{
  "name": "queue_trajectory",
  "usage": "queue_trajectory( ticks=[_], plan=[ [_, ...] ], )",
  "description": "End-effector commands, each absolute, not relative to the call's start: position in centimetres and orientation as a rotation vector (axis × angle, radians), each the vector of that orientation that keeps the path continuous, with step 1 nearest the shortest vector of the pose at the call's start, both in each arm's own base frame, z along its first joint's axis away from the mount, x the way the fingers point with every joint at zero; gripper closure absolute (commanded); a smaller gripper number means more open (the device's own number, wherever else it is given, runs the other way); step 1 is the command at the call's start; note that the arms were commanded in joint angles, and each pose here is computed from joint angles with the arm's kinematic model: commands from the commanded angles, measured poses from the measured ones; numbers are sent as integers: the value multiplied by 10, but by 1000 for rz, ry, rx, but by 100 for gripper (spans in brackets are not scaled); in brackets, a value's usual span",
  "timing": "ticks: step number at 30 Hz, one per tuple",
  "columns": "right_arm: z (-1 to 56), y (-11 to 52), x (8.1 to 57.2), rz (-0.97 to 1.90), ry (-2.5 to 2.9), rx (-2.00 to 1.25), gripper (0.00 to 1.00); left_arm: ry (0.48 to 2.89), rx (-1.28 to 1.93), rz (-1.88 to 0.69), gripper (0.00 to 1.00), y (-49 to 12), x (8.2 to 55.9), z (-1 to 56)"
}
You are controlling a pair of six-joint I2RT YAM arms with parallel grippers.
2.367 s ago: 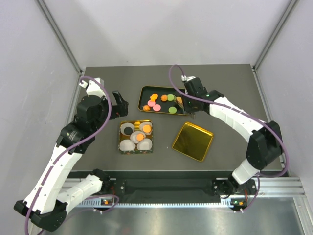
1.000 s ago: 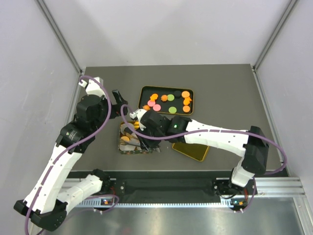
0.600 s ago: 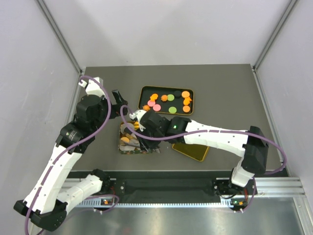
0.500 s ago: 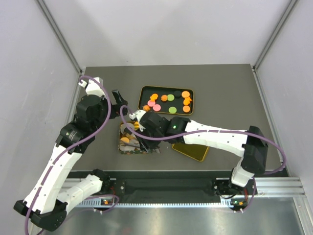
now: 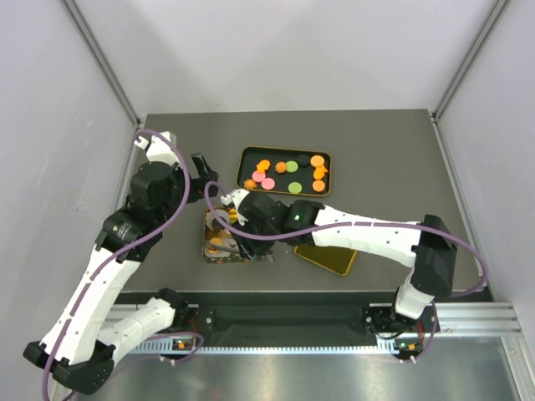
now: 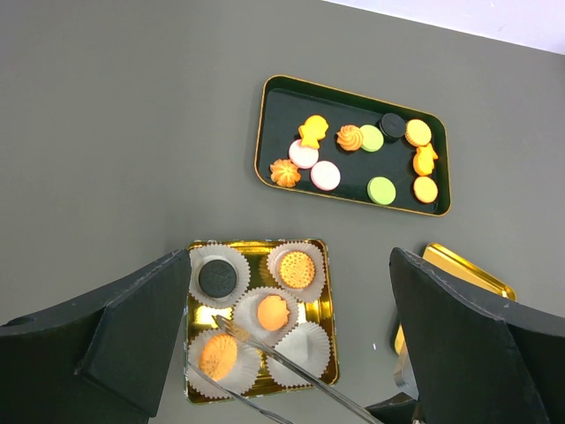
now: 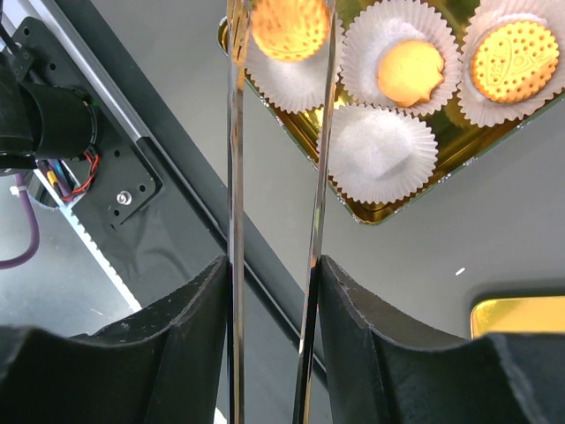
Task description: Pack the cookies
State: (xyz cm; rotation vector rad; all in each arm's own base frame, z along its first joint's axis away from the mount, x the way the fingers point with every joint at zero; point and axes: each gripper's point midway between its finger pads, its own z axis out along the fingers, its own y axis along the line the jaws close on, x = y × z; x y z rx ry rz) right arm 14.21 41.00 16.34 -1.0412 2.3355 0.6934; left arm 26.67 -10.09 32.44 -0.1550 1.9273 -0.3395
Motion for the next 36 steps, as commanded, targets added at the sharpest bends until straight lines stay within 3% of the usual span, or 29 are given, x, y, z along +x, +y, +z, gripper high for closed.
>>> queue_trajectory(
  ticks=[1, 22, 36],
  plan=[
    [173, 422, 140, 738, 2284, -1030, 57, 1854, -166, -353, 1, -99, 270, 345],
    [203, 410, 160, 688, 2220, -954, 57, 1846, -168, -353, 1, -98, 268, 348],
    [213, 270, 304, 302, 2266, -463, 56, 1840, -162, -362, 1, -99, 268, 352]
  ],
)
